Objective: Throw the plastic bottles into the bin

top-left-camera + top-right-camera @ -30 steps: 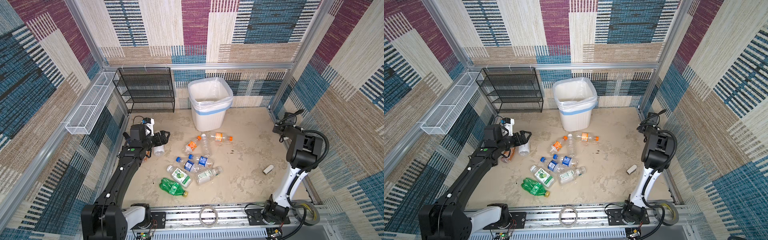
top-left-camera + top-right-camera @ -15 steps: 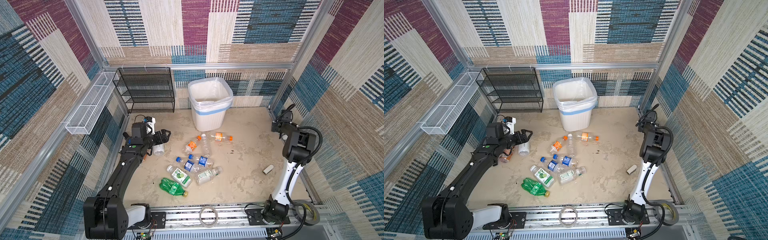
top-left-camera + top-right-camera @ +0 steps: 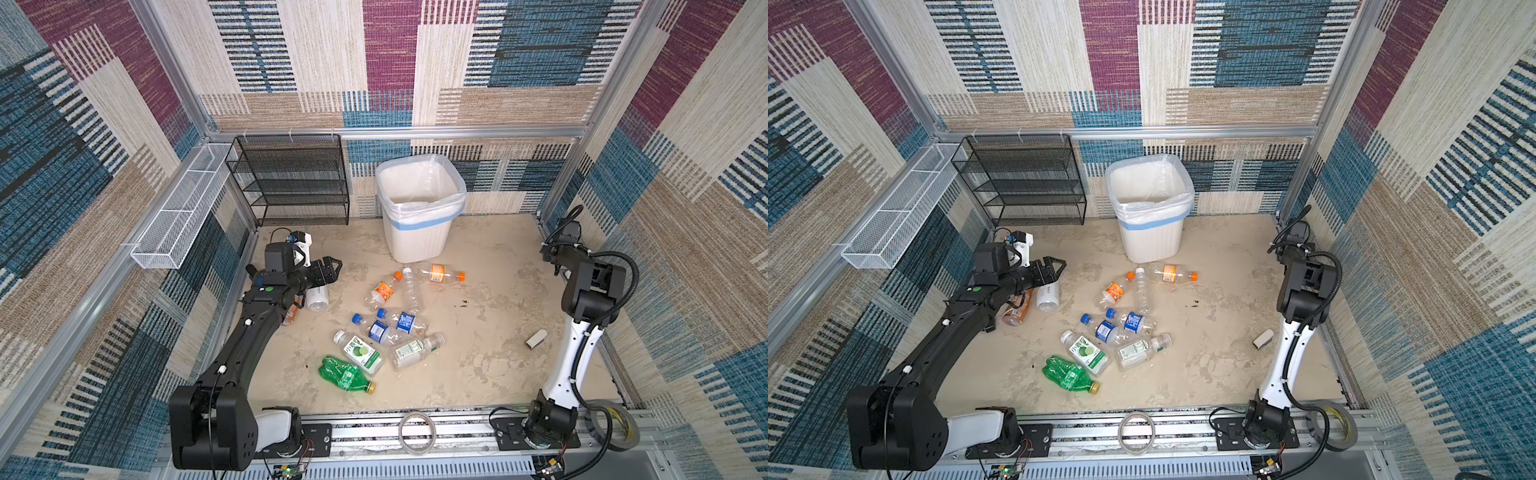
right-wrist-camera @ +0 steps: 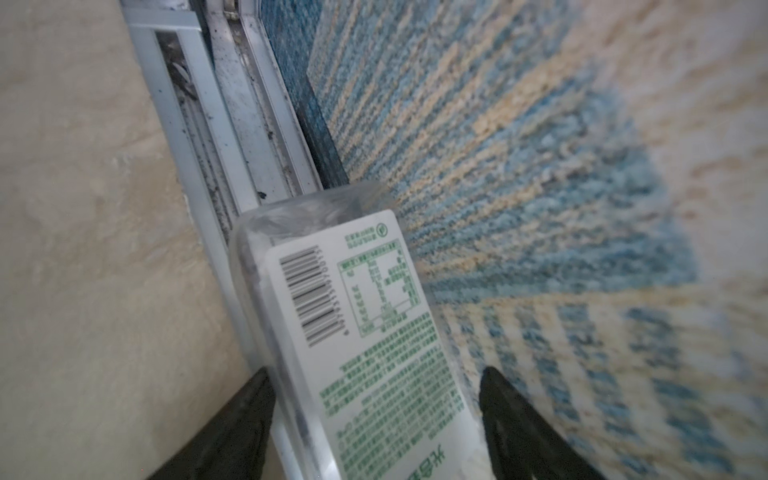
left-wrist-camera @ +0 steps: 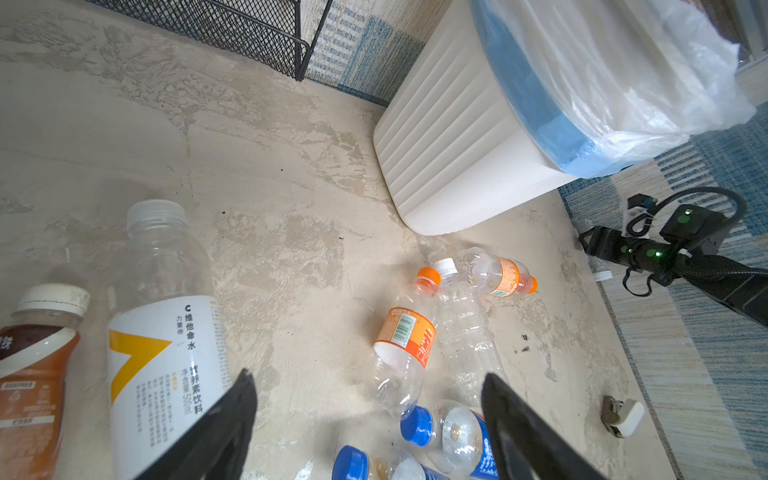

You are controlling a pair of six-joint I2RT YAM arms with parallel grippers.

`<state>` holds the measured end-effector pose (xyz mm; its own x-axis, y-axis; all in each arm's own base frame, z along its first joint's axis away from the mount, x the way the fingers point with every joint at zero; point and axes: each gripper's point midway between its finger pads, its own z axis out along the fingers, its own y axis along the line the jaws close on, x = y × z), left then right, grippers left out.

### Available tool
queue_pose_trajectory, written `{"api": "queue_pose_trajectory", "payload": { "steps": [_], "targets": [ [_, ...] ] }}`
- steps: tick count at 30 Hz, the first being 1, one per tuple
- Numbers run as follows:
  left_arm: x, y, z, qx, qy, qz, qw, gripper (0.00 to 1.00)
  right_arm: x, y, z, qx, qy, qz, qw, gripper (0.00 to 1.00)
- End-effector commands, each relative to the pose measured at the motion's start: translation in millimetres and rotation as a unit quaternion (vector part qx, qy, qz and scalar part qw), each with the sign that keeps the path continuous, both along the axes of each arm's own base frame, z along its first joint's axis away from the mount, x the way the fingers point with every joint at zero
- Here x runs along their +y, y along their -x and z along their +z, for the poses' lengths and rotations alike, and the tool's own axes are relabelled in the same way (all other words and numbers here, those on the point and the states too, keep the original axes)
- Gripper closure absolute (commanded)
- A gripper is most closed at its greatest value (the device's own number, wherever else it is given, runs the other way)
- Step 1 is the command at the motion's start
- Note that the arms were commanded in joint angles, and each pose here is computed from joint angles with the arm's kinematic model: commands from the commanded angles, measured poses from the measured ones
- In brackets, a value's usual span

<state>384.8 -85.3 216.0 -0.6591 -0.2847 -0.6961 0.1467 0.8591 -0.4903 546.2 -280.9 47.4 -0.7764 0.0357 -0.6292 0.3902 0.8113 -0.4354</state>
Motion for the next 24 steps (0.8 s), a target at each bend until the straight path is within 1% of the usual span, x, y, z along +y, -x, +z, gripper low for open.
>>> {"api": "queue_pose_trajectory", "payload": {
  "steps": [1,4,8,10,12,18,24],
  "targets": [
    [-3.3,-5.0,9.8,-0.015,0.013,-0.005,1.000,0.15,-19.2,15.6,13.8,0.021,0.051,-0.037,0.998,0.24],
    [-4.0,-5.8,8.8,-0.015,0.015,-0.006,1.000,0.15,-19.0,14.2,20.7,0.014,0.057,-0.031,0.998,0.26],
    [-4.8,-6.4,7.7,-0.015,0.019,-0.006,1.000,0.15,-15.2,12.7,7.6,0.034,0.033,-0.025,0.999,0.28],
    [-4.4,-6.3,7.3,-0.014,0.019,-0.005,1.000,0.15,-15.5,13.5,6.6,0.027,0.022,-0.030,0.999,0.30],
    [-4.3,-5.6,7.9,-0.015,0.017,-0.006,1.000,0.15,-17.7,15.2,12.7,0.016,0.030,-0.041,0.999,0.31],
    [-4.1,-5.0,8.2,-0.017,0.016,-0.005,1.000,0.16,-32.7,22.2,57.2,-0.027,0.089,-0.079,0.993,0.32],
    [-6.4,-7.0,2.8,-0.015,0.027,-0.007,0.999,0.16,-38.5,27.9,103.1,-0.062,0.128,-0.092,0.985,0.32]
  ]
}}
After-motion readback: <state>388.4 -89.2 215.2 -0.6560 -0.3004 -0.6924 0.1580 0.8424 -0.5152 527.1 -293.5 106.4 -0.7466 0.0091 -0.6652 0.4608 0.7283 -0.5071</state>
